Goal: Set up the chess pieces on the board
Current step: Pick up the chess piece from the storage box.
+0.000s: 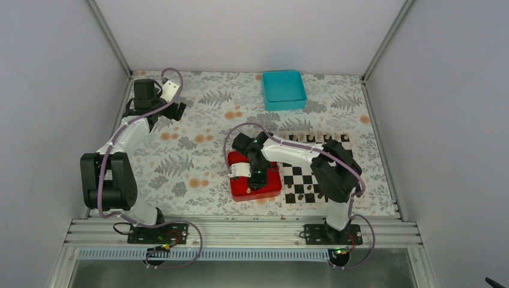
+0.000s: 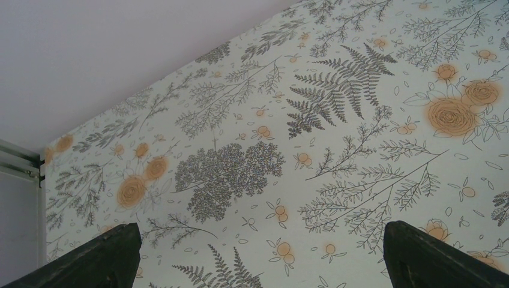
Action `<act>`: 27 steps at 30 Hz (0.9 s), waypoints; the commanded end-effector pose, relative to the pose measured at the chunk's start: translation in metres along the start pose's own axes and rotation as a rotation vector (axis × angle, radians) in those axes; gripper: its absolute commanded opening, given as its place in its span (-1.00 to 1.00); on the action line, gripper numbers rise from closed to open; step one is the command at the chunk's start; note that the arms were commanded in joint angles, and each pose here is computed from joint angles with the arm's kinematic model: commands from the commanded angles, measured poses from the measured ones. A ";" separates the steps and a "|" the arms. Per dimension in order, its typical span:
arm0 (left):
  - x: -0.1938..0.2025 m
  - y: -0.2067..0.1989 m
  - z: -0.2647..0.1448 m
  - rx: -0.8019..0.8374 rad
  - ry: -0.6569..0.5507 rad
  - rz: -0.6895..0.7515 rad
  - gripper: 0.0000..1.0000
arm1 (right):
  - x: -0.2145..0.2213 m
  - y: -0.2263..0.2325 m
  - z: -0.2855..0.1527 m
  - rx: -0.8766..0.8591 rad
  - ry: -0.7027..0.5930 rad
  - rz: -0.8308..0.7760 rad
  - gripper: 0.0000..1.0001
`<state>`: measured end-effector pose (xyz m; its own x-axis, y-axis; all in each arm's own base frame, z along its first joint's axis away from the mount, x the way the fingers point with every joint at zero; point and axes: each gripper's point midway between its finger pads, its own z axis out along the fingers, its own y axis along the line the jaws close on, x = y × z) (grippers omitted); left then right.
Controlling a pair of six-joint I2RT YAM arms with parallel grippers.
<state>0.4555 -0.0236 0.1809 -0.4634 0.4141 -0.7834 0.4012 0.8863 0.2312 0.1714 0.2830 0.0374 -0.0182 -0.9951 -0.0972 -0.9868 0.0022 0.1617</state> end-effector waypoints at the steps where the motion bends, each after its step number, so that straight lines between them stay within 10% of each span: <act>1: -0.005 0.003 0.000 0.005 -0.017 0.000 1.00 | 0.003 -0.003 0.009 0.015 0.019 0.014 -0.24; 8: -0.004 0.002 0.001 0.005 -0.012 0.001 1.00 | 0.006 -0.005 0.015 0.019 0.033 0.016 -0.28; 16: -0.003 0.002 0.001 0.003 -0.012 0.001 1.00 | -0.001 -0.012 0.006 0.062 0.004 0.017 -0.80; 27: -0.004 0.002 0.000 0.002 -0.013 0.001 1.00 | 0.034 -0.083 -0.091 0.242 -0.122 0.194 -0.86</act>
<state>0.4555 -0.0235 0.1809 -0.4636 0.4141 -0.7833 0.4009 0.8864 0.2314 0.2181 0.2693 0.0579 -0.1179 -0.9848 -0.1278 -0.9923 0.1119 0.0531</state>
